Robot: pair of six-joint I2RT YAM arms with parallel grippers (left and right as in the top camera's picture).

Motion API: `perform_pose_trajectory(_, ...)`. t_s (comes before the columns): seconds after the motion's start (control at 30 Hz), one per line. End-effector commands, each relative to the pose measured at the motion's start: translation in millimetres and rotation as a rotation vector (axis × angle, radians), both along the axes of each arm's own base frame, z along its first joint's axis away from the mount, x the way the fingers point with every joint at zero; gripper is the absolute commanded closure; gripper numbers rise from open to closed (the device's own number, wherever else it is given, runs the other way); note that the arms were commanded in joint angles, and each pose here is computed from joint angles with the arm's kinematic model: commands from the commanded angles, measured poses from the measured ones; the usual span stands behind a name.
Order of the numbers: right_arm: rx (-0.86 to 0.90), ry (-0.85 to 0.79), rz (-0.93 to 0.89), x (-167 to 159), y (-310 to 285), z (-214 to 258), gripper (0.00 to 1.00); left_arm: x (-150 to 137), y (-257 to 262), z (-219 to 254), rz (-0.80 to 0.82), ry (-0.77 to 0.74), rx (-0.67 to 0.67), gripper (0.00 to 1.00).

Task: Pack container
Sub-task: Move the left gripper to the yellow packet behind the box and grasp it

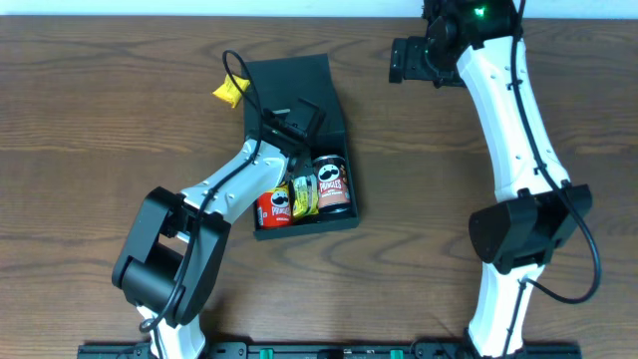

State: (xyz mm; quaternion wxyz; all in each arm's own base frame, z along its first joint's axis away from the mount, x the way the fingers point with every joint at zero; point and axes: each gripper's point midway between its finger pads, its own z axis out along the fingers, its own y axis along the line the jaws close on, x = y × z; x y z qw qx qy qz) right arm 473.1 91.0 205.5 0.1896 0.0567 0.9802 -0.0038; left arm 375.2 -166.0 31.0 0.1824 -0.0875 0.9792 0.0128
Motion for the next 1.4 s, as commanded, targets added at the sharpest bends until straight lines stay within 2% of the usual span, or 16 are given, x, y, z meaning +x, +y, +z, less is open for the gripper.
perform_pose_trajectory(0.0,-0.013,-0.030,0.001,4,-6,10,0.01,29,2,38,0.021,-0.123,0.018,0.94)
perform_pose_trajectory(0.13,-0.012,-0.030,0.001,4,-6,9,0.01,49,-9,98,-0.047,-0.205,0.005,0.94)
perform_pose_trajectory(0.2,-0.012,-0.030,0.001,4,-6,9,0.01,55,-4,127,-0.069,-0.240,0.054,0.94)
perform_pose_trajectory(0.3,-0.013,-0.030,0.001,4,-6,9,0.01,69,18,157,0.004,-0.321,0.143,0.94)
perform_pose_trajectory(0.37,-0.013,-0.030,0.001,4,-6,9,0.01,76,25,161,0.023,-0.321,0.108,0.94)
perform_pose_trajectory(0.43,-0.013,-0.030,0.001,4,-6,9,0.01,79,40,158,0.111,-0.294,0.023,0.95)
perform_pose_trajectory(0.5,-0.012,-0.033,0.000,4,-6,10,0.01,83,67,154,0.296,-0.280,-0.063,0.94)
perform_pose_trajectory(0.57,-0.010,-0.038,0.001,6,-5,10,0.01,94,92,155,0.389,-0.303,-0.091,0.94)
perform_pose_trajectory(0.6,-0.009,-0.046,0.001,7,-5,11,0.01,105,104,159,0.354,-0.333,-0.081,0.94)
perform_pose_trajectory(0.7,-0.007,-0.055,0.000,9,-5,12,0.01,131,103,174,-0.132,-0.383,-0.011,0.88)
perform_pose_trajectory(0.73,-0.007,-0.055,0.000,9,-5,12,0.01,133,118,177,-0.192,-0.381,0.051,0.80)
perform_pose_trajectory(0.8,-0.009,-0.049,0.000,8,-5,11,0.01,133,137,176,-0.276,-0.365,0.116,0.02)
perform_pose_trajectory(0.87,-0.009,-0.047,0.000,8,-5,11,0.01,130,134,173,-0.460,-0.353,0.134,0.00)
perform_pose_trajectory(0.9,-0.009,-0.048,0.000,8,-5,11,0.01,130,132,173,-0.502,-0.357,0.126,0.04)
perform_pose_trajectory(1.1,-0.008,-0.052,0.000,9,-5,10,0.01,136,138,161,-0.601,-0.347,0.167,0.05)
perform_pose_trajectory(1.37,-0.013,-0.030,0.001,6,-5,5,0.01,161,137,87,-0.648,-0.282,0.118,0.05)
